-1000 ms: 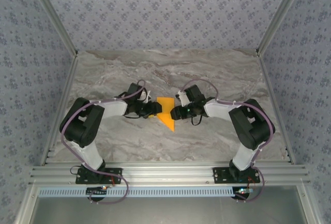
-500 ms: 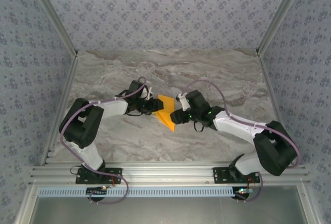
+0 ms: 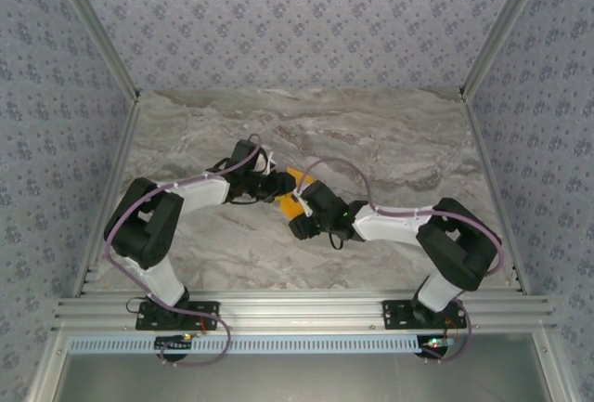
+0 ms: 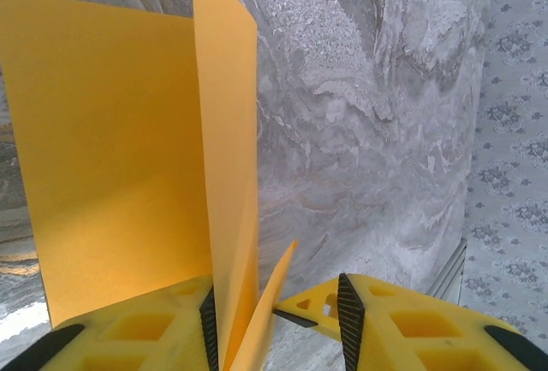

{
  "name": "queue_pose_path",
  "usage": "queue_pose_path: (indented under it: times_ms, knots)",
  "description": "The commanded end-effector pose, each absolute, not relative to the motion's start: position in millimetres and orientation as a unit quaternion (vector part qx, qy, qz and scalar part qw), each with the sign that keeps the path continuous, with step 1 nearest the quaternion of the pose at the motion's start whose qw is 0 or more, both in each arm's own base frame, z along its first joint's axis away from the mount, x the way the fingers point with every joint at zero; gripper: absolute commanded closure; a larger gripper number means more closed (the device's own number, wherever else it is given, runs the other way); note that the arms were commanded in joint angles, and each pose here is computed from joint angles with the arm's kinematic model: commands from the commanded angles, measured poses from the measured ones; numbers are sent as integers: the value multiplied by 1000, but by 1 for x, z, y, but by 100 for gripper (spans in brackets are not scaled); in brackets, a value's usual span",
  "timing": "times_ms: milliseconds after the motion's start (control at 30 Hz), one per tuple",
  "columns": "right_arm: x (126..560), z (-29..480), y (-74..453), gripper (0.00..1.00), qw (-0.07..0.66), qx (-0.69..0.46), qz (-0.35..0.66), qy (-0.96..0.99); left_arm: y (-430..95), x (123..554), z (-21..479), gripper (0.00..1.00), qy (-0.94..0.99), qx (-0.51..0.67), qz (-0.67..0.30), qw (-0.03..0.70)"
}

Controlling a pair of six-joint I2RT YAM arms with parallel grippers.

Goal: Fold a paper plane with a square sheet of paper (fold left side to right side)
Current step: Fourth fold the wing at the center of the table.

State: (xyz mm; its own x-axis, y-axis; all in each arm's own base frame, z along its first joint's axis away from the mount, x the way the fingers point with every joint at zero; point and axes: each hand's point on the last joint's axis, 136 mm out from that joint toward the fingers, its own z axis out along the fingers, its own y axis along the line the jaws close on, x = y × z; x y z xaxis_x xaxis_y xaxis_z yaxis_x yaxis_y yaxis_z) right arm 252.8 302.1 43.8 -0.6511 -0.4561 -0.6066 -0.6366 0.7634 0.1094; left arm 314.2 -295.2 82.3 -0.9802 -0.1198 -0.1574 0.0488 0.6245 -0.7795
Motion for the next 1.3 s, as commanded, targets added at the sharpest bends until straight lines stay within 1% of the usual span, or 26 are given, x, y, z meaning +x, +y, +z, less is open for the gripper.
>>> queue_pose_path:
  times_ms: [0,333,700,900,1100,1267]
  knots:
    - [265,46,303,40,308,-301,127,894,-301,319,99,59,891,-18,-442,107]
    - [271,38,302,51,306,-298,103,898,-301,320,101,59,891,-18,-441,108]
    - [267,30,301,70,294,-301,99,901,-297,319,105,57,893,-15,-434,115]
    - [263,25,299,79,286,-295,104,906,-289,316,116,53,894,-12,-429,129]
    - [259,25,299,85,279,-270,143,910,-266,314,132,45,894,-18,-419,160]
    - [259,29,300,88,273,-244,194,910,-253,307,129,43,897,-25,-409,164]
